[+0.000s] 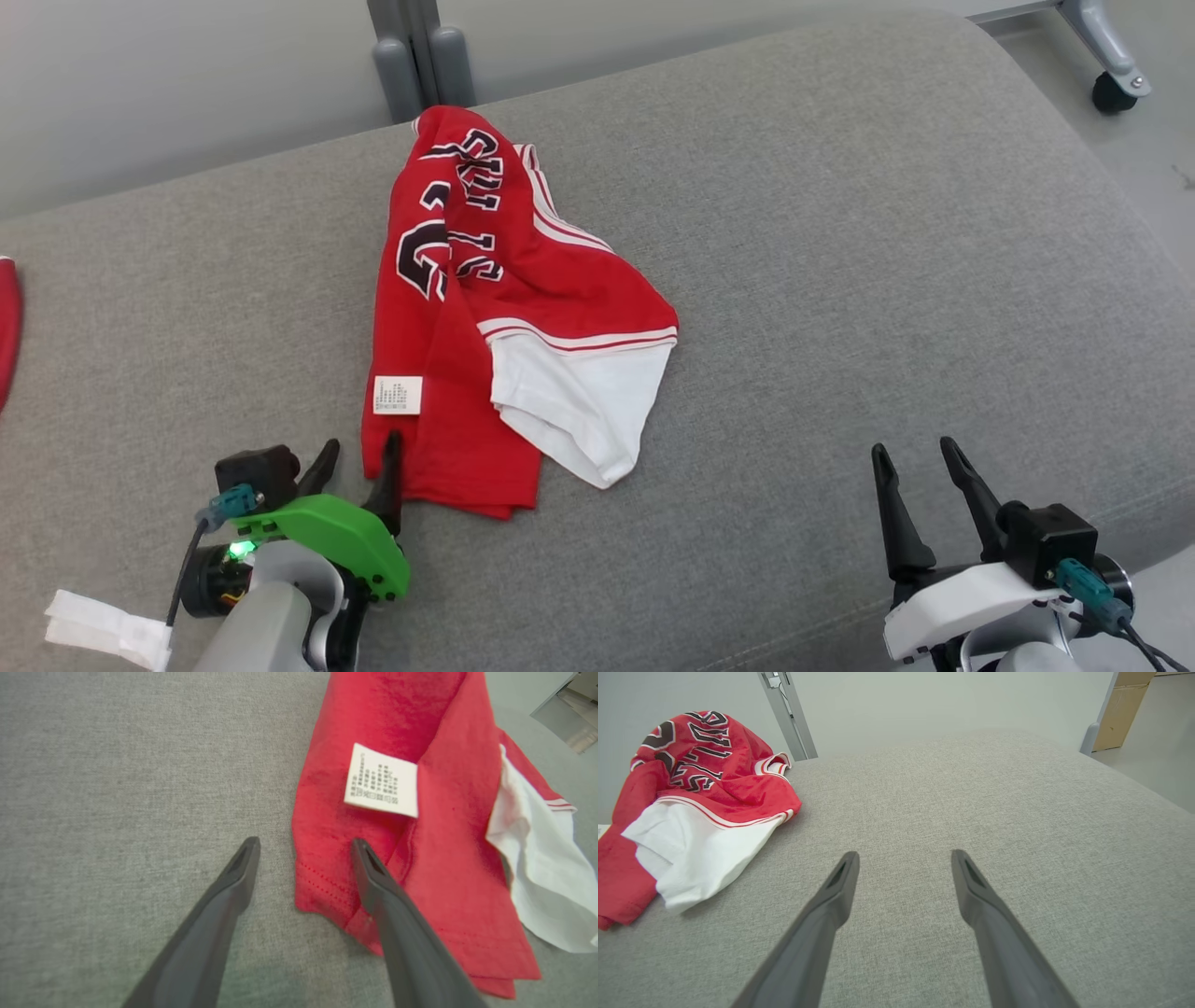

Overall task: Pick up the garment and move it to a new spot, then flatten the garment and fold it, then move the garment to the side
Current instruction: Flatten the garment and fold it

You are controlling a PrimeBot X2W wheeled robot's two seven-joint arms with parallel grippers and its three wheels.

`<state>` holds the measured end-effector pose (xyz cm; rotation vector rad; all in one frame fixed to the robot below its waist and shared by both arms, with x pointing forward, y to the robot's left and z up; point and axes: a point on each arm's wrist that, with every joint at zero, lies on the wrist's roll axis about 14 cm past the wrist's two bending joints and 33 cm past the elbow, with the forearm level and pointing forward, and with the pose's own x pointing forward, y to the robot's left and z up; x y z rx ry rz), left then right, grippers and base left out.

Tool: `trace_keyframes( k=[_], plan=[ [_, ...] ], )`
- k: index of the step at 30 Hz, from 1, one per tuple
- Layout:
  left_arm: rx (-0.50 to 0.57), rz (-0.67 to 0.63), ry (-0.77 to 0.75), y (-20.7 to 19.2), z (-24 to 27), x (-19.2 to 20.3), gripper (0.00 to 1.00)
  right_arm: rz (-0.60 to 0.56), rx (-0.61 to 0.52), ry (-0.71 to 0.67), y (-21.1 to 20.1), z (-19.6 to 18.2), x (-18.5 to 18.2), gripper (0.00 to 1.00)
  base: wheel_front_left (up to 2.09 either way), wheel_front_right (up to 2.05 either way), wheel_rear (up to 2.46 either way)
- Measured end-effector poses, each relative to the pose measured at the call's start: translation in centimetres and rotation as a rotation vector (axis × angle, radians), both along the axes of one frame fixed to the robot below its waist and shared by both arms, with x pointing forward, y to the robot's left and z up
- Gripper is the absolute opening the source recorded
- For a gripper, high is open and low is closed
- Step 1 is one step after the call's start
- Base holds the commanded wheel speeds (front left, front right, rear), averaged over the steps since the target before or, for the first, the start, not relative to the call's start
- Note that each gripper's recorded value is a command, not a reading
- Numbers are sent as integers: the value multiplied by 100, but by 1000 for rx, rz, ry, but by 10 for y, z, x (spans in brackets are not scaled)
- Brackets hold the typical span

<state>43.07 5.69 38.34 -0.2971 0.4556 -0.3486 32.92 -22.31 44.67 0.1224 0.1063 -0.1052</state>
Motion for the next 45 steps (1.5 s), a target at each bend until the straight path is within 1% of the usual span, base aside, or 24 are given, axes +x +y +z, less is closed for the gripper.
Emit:
trace_keyframes(
  k=[3, 6, 7, 8, 9, 11, 12, 13, 19, 22, 26, 31, 36, 38, 41, 45],
  plan=[
    [1, 10, -1, 1, 0, 8, 100, -12, -2, 3, -4, 0, -1, 100, 0, 0, 0],
    [27, -1, 33, 4, -9, 9, 100, -25, -4, 7, -8, -1, -4, 100, 0, 0, 0],
    [32, -14, 47, 2, -12, 7, 97, -28, -5, 8, -8, -1, -4, 100, 0, 0, 0],
    [30, -27, 53, -1, -14, 6, 70, -31, -5, 9, -9, -2, -5, 100, 0, 0, 0],
    [26, -38, 59, -4, -14, 6, 49, -34, -5, 10, -10, -2, -5, 100, 0, 0, 0],
    [4, -51, 61, -11, -13, 7, 35, -38, -5, 12, -11, -2, -6, 100, 0, 0, 0],
    [-4, -56, 52, -14, -11, 9, 8, -39, -5, 13, -12, -3, -6, 100, 0, 0, 0],
    [-8, -56, 44, -15, -9, 10, 0, -40, -5, 14, -12, -3, -6, 100, 0, 0, 0],
    [-28, -85, 37, -25, -3, 7, 0, -41, 1, 7, -11, -1, -7, 100, 0, 0, 0],
    [-40, -71, -30, -20, 13, 14, 0, -49, 1, -1, -14, 1, -9, 100, 0, 0, 0],
    [-43, -62, -157, -12, 49, 25, 0, -48, 13, 8, -12, -3, -16, 100, 0, 0, 0],
    [26, -96, -346, -8, 102, 25, 0, -28, 23, -16, -6, 2, -17, 100, 0, 0, 0],
    [105, -150, -456, -13, 136, -2, 0, -12, 33, -33, 0, 6, -21, 100, 0, 0, 0],
    [135, -161, -445, -10, 132, -18, 0, -5, 33, -47, 2, 10, -20, 100, 0, 0, 0],
    [156, -171, -358, -5, 105, -44, 0, 3, 35, -57, 4, 13, -19, 100, 0, 0, 0],
    [143, -176, -267, -6, 79, -68, 0, 1, 35, -55, 4, 12, -20, 100, 0, 0, 0]
  ],
)
